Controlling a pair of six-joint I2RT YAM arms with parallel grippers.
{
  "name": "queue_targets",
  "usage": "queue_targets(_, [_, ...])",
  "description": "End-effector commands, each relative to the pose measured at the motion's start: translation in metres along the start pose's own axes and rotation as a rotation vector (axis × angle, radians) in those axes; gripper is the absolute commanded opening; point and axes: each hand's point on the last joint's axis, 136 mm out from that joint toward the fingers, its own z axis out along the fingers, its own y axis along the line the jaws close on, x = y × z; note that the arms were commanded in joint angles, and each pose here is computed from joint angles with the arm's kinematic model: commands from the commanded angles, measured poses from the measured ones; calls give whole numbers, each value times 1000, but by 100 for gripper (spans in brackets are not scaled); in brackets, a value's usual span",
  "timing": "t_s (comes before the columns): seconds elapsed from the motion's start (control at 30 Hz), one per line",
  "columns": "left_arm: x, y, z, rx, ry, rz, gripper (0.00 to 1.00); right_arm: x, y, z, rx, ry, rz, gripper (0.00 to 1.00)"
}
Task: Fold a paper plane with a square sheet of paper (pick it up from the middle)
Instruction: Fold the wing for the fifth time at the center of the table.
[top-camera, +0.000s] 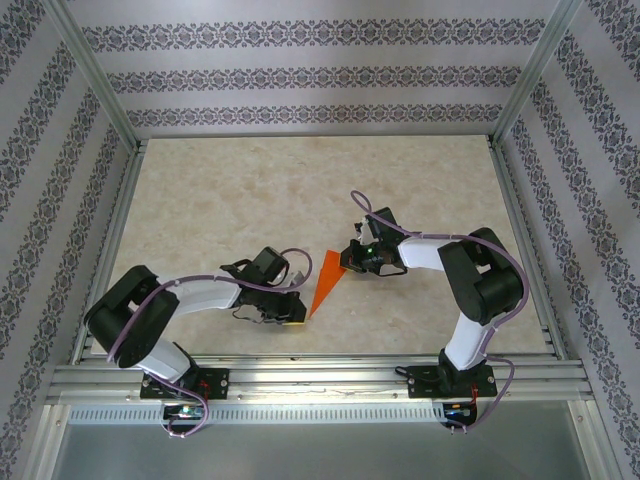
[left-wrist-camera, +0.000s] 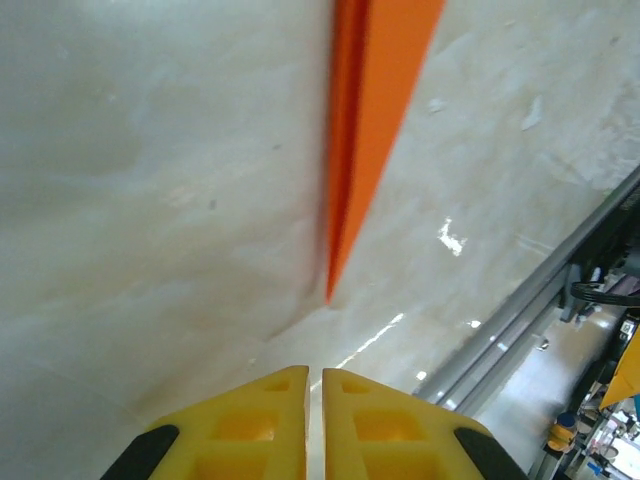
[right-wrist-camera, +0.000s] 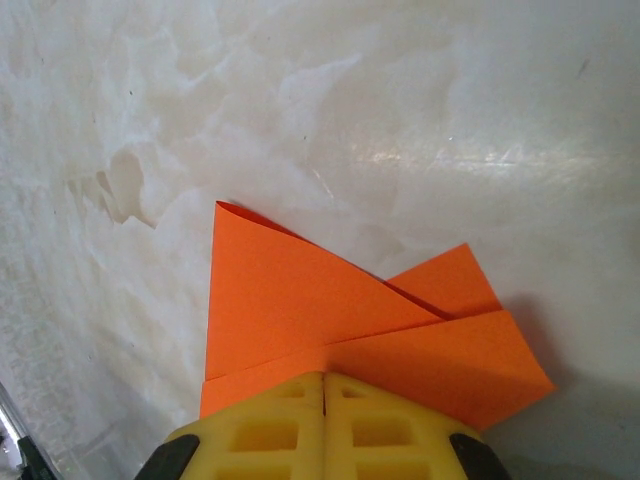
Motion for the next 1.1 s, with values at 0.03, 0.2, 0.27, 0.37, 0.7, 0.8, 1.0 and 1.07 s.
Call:
queue_targets(0.03, [-39, -39, -13, 98, -116, 75, 11, 15, -30, 9, 127, 41, 58, 3])
queue_targets(0.2, [-81, -48, -3, 91, -158, 73, 11, 17, -28, 12, 120, 54, 57, 3])
queue_targets(0.27, [-91, -47, 5, 92, -161, 65, 11, 17, -26, 13, 114, 56, 58, 3])
queue_targets(0.37, [-99, -42, 18, 84, -137, 50, 9, 17, -26, 13, 114, 54, 58, 3])
queue_targets(0.7, [-73, 14, 36, -68, -69, -16, 0, 9, -7, 7, 64, 47, 47, 6])
queue_targets(0.8, [-67, 28, 37, -118, -68, -41, 0, 3, 12, -2, 5, 26, 25, 10])
queue_targets(1.0, [-66, 31, 39, -118, -70, -45, 0, 13, 47, -12, -79, 29, -70, 12])
queue_targets(1.07, [-67, 30, 39, -114, -72, -43, 0, 28, 49, -3, -76, 44, -74, 11])
